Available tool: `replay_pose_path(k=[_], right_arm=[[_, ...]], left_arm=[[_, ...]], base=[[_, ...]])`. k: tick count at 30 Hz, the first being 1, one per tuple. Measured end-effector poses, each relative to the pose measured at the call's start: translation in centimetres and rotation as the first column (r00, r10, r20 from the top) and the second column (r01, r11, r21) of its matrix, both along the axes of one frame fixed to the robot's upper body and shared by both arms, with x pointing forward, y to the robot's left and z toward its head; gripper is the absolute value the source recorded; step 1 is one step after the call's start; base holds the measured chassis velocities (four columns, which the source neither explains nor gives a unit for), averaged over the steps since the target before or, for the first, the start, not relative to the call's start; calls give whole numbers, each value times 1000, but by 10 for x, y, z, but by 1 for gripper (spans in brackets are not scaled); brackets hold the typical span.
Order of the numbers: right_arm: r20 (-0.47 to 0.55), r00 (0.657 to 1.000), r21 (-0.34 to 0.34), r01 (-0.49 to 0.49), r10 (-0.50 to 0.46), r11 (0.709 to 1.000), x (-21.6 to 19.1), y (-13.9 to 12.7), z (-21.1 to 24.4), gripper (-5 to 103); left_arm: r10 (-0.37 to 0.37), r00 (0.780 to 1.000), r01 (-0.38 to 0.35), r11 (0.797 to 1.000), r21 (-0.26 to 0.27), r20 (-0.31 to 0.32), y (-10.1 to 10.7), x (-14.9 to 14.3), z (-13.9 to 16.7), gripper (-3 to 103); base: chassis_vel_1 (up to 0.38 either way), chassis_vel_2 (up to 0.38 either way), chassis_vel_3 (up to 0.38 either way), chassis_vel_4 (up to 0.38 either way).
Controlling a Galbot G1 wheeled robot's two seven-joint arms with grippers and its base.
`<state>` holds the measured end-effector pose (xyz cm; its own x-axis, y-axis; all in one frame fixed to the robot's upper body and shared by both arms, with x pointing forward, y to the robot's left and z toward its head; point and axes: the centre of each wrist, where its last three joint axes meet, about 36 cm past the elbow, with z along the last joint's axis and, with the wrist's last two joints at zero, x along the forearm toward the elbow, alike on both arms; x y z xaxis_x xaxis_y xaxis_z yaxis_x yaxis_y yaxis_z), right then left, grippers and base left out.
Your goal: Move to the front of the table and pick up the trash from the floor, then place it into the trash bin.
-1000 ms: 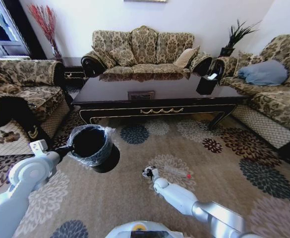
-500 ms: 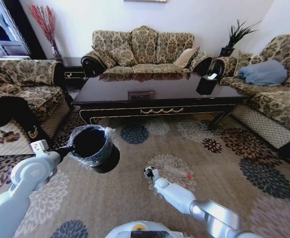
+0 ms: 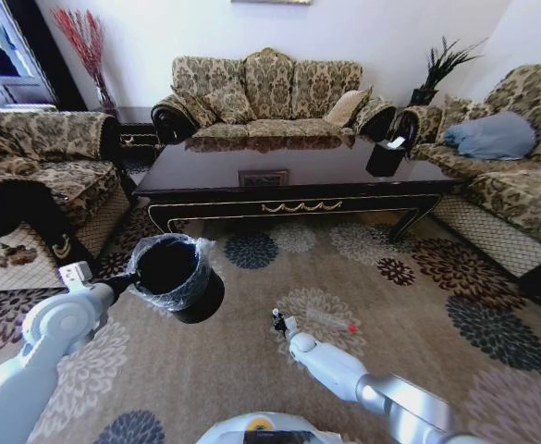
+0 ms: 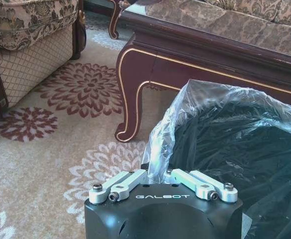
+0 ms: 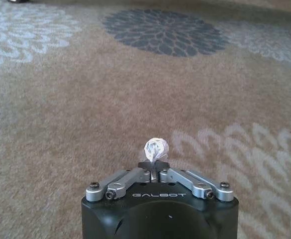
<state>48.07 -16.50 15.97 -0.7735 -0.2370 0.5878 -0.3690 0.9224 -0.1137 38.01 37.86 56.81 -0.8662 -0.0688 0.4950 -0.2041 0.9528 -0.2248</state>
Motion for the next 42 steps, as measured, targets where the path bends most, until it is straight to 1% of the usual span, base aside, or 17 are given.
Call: replay_pose_path(k=[2,3,7,11,14,20,23,25,27,28,31,33,34,37,38,41,42], right_arm=[[4,1000,2,-1,1,1000,0,-1,1,5],[15,1000,8,-6,5,1000,1,-4,6,1],[34,999,20,-11,10,1000,2,-10,15,0],[79,997,26,-12,10,1000,3,-32,30,0],[158,987,24,-12,8,1000,7,-62,55,0],[277,961,70,-37,16,997,15,-77,112,0],[373,927,108,-84,38,991,20,-75,159,0],[402,914,114,-98,44,989,21,-75,171,0],[485,871,118,-149,74,982,24,-70,197,0],[485,871,118,-149,74,982,24,-70,197,0],[566,814,127,-240,128,963,26,-59,224,0],[582,801,133,-265,141,955,26,-55,231,0],[603,782,142,-299,157,944,26,-49,239,0],[628,756,173,-366,184,914,23,-32,254,0],[628,756,173,-366,184,914,23,-32,254,0],[673,697,182,-481,248,857,25,-14,265,0],[696,661,179,-538,280,824,26,-5,269,0]], left_arm=[[0,1000,0,1000,0,0,0,0,0,4],[0,1000,0,1000,1,-1,0,0,0,4],[-1,1000,1,1000,2,-2,0,0,-1,4],[-2,1000,2,1000,0,-11,-1,-1,-5,4],[-8,1000,8,1000,-5,-25,-6,-4,-11,4],[-34,998,35,999,2,-54,-16,-11,-24,4],[-45,997,45,999,0,-70,-21,-15,-28,4],[-47,996,48,999,-1,-75,-22,-15,-28,4],[-56,994,55,998,-9,-95,-25,-17,-31,4],[-56,994,55,998,-9,-95,-25,-17,-31,4],[-67,991,65,998,-24,-113,-30,-17,-33,4],[-72,990,69,997,-28,-119,-31,-17,-33,4],[-77,989,73,997,-30,-129,-33,-17,-33,4],[-90,981,83,996,-44,-173,-39,-14,-32,4],[-90,981,83,996,-44,-173,-39,-14,-32,4],[-107,976,99,994,-49,-192,-44,-9,-33,4],[-115,974,107,993,-52,-193,-46,-8,-33,4]], base=[[0,0,0,0],[0,0,0,0],[0,0,0,0],[0,0,0,0],[0,0,0,0],[0,0,0,0],[0,0,0,0],[0,0,0,0],[0,0,0,0],[0,0,0,0],[0,0,0,0],[0,0,0,0],[0,0,0,0],[0,0,0,0],[0,0,0,0],[0,0,0,0],[0,0,0,0]])
